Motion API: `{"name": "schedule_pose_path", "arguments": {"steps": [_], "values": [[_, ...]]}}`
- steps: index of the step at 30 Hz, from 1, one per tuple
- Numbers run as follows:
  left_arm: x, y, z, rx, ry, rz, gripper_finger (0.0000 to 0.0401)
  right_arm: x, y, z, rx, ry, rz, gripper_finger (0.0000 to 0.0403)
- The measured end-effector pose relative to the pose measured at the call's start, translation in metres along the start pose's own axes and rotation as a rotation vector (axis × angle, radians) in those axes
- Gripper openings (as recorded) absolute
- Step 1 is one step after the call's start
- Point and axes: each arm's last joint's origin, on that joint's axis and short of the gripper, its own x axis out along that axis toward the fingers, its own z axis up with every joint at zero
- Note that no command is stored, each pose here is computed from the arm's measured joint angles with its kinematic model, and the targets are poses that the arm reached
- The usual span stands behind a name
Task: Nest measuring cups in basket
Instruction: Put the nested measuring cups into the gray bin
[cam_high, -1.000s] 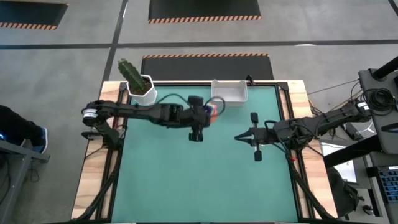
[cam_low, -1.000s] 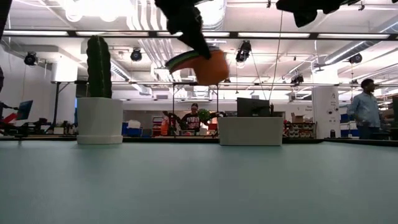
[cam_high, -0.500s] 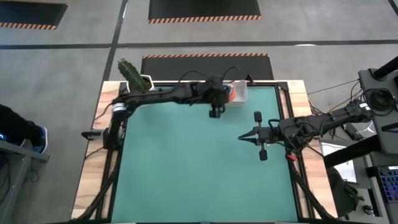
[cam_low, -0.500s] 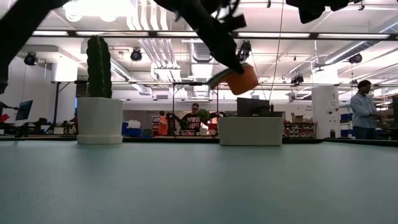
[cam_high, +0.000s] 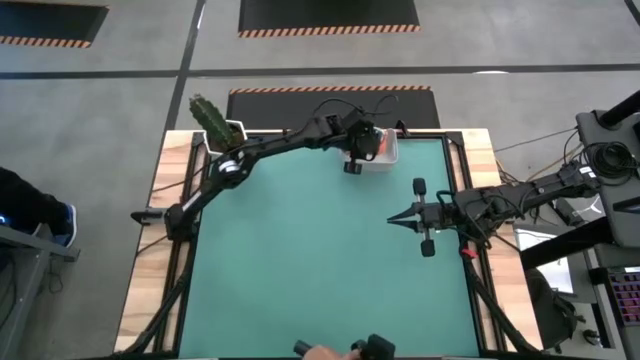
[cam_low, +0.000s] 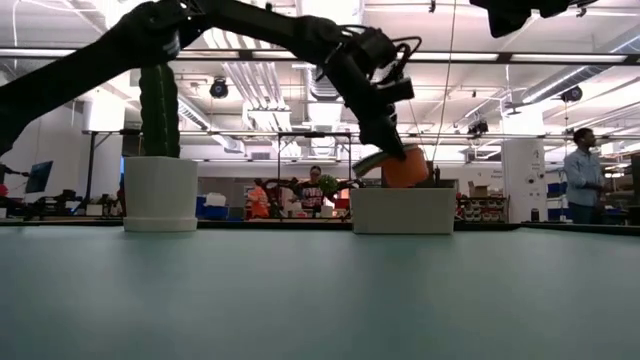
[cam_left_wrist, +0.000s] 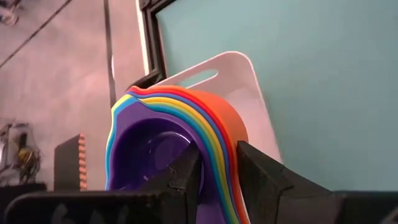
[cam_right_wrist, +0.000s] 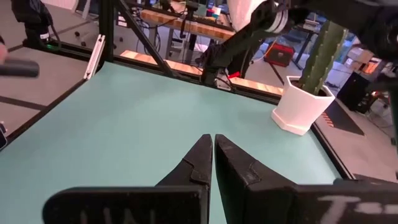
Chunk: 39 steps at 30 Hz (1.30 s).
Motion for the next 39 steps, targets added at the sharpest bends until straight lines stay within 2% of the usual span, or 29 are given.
{"name": "schedule_pose_path", "arguments": {"steps": [4,12,19,32,39], "values": [[0.010,-0.001,-0.009,0.043,0.001,-0.018,0.0076,0.000,0.000,0.000,0.000,0.001,0.000,0.0009],[0.025,0.000,-0.016,-0.010,-0.023,-0.025,0.0076,0.000,0.000,0.001,-0.007,-0.011,-0.002,0.0009],[0.044,-0.009,-0.022,-0.009,-0.012,-0.041,0.0076,0.002,0.000,0.001,-0.015,-0.015,-0.003,0.0009],[0.046,-0.010,-0.023,-0.019,-0.011,-0.041,0.0076,0.002,0.000,0.002,-0.012,-0.019,-0.004,0.0009],[0.058,-0.016,-0.029,-0.027,0.010,-0.061,0.0076,0.002,0.000,0.002,-0.011,-0.018,-0.004,0.0009]]}}
